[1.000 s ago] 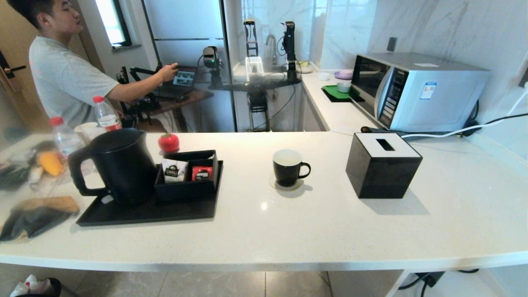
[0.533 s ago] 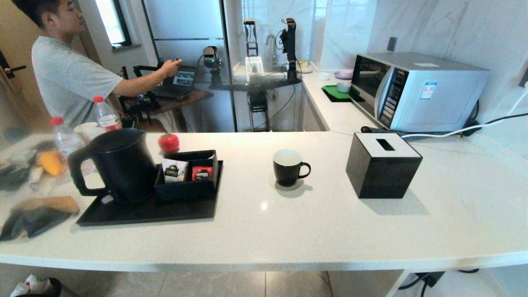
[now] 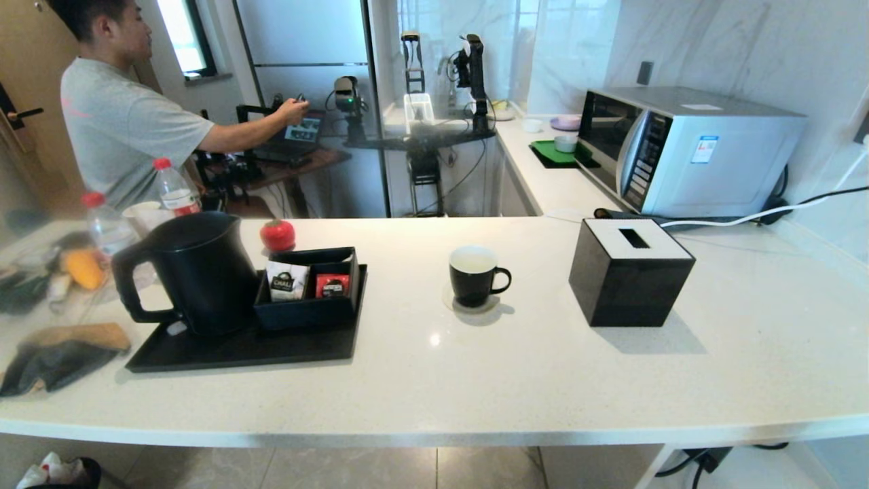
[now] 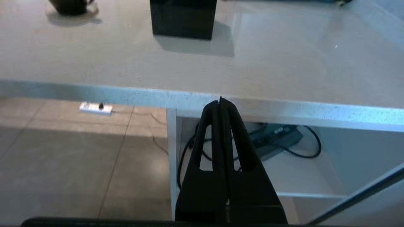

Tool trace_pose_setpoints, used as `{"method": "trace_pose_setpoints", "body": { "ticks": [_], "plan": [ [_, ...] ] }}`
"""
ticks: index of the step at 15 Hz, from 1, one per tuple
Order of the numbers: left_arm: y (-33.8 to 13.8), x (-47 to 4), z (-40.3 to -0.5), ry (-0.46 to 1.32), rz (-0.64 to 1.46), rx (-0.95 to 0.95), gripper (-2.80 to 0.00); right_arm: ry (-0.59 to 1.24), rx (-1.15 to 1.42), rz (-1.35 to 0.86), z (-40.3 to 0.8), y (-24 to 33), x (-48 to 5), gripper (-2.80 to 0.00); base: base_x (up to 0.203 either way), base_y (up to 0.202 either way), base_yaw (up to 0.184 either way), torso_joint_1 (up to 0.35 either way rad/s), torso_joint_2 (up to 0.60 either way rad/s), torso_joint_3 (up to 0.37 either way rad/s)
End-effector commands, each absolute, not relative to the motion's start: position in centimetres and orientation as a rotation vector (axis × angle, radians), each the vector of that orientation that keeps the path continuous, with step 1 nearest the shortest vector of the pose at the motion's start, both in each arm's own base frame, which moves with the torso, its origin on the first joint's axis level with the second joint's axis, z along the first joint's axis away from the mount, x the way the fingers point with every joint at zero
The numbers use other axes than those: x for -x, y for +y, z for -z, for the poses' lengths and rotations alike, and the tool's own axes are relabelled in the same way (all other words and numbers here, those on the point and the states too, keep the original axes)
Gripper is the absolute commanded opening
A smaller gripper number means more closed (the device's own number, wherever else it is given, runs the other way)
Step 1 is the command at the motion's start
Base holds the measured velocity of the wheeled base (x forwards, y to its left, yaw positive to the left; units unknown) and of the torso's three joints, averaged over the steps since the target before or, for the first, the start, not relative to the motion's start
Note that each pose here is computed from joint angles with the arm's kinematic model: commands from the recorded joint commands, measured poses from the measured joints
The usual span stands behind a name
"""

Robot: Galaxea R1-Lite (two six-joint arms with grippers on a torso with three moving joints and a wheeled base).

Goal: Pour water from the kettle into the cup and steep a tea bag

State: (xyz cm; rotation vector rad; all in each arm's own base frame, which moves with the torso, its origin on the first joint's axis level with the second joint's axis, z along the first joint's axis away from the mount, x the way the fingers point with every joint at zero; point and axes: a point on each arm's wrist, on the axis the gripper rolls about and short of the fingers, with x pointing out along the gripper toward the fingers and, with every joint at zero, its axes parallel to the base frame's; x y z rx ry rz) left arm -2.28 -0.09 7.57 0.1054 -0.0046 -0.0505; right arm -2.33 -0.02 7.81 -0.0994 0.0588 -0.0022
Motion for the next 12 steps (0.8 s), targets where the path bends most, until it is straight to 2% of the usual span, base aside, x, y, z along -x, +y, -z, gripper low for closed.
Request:
{"method": "trace_pose_setpoints", "body": {
  "ticks": [1,12],
  "plan": [
    [-0.09,2.28,-7.56,-0.004,0.05,-0.106,-2.8,0.031,0.099,0.005,-7.57,-0.03,2.43,-2.8,0.0,0.0,0.0,0.0,0.0,0.0],
    [-0.09,2.28,-7.58,-0.006,0.05,-0.106,-2.8,0.003,0.057,0.011,-7.57,-0.04,2.3,-2.8,0.0,0.0,0.0,0.0,0.0,0.0]
  ]
}}
